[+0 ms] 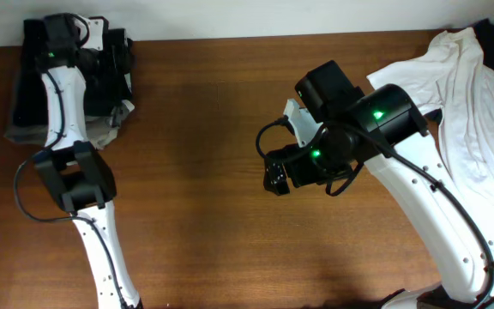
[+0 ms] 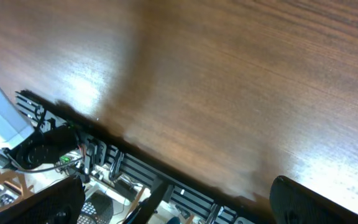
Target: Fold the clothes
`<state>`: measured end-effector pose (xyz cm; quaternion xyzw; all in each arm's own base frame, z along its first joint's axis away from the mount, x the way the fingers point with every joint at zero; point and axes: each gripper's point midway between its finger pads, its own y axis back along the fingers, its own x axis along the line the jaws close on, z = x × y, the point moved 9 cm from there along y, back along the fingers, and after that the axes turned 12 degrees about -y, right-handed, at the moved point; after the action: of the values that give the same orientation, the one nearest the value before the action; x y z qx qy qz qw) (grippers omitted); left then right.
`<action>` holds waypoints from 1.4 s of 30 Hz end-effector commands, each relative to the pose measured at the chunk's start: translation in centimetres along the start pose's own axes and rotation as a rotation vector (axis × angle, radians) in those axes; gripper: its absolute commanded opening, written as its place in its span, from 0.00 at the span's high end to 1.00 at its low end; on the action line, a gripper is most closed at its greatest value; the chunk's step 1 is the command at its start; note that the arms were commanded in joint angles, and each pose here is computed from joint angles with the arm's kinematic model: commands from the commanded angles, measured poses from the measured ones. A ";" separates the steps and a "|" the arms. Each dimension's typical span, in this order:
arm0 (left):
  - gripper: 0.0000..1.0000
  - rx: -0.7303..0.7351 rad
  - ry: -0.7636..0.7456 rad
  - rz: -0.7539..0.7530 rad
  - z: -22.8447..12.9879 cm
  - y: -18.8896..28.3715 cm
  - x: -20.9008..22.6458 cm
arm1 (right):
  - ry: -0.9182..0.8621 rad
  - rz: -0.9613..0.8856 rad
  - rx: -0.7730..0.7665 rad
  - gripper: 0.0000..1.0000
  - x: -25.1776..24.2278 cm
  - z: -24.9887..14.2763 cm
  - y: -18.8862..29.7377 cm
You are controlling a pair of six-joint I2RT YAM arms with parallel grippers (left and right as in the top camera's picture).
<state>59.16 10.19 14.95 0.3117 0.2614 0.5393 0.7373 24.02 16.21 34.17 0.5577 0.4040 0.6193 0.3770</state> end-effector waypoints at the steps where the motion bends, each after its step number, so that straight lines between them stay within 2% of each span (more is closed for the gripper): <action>1: 0.01 -0.094 -0.030 0.020 5.8 12.6 -2.7 | 0.005 0.004 -0.017 0.01 0.2 -0.3 0.5; 5: 0.01 -0.092 -0.030 0.020 6.8 25.2 -7.5 | 0.010 0.010 -0.030 0.01 0.3 -0.3 0.7; 7: 0.01 -0.091 -0.031 0.019 6.4 29.3 -9.4 | 0.016 -0.012 -0.062 0.01 0.1 -0.6 1.3; 12: 0.01 -0.113 -0.108 0.029 3.5 40.7 -15.2 | -0.048 -0.149 -0.298 0.01 -1.7 -3.1 5.6; 15: 0.01 -0.237 -0.160 0.057 0.9 48.6 -19.7 | -0.074 -0.151 -0.438 0.01 -2.6 -6.2 8.8; 20: 0.01 -0.334 -0.202 0.097 -4.3 55.1 -24.3 | -0.206 -0.204 -0.552 0.01 -5.5 -9.5 8.7; 22: 0.01 -0.346 -0.208 0.102 -6.4 55.7 -25.4 | -0.200 -0.177 -0.614 0.01 -6.3 -10.1 7.8; 26: 0.01 -0.408 -0.234 0.128 -11.4 53.7 -26.5 | -0.183 -0.090 -0.736 0.01 -7.4 -10.9 6.0; 29: 0.01 -0.533 -0.265 0.178 -16.0 49.2 -26.4 | -0.183 -0.065 -0.809 0.01 -7.8 -10.7 5.5; 31: 0.01 -0.542 -0.269 0.183 -17.9 46.3 -25.9 | -0.192 -0.089 -0.823 0.01 -7.9 -10.4 5.5; 32: 0.01 -0.501 -0.251 0.175 -18.8 44.5 -25.4 | -0.192 -0.093 -0.816 0.01 -7.9 -10.2 5.3; 36: 0.01 -0.363 -0.187 0.182 -20.8 40.2 -23.9 | -0.194 -0.108 -0.795 0.01 -7.8 -9.7 4.9; 42: 0.01 -0.344 -0.176 0.221 -21.2 38.9 -23.1 | -0.185 -0.068 -0.852 0.01 -7.2 -9.0 5.5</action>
<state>12.84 0.19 30.89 0.2505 0.0661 0.6090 0.7497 15.52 6.83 35.83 0.3970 0.1053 0.6677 0.6208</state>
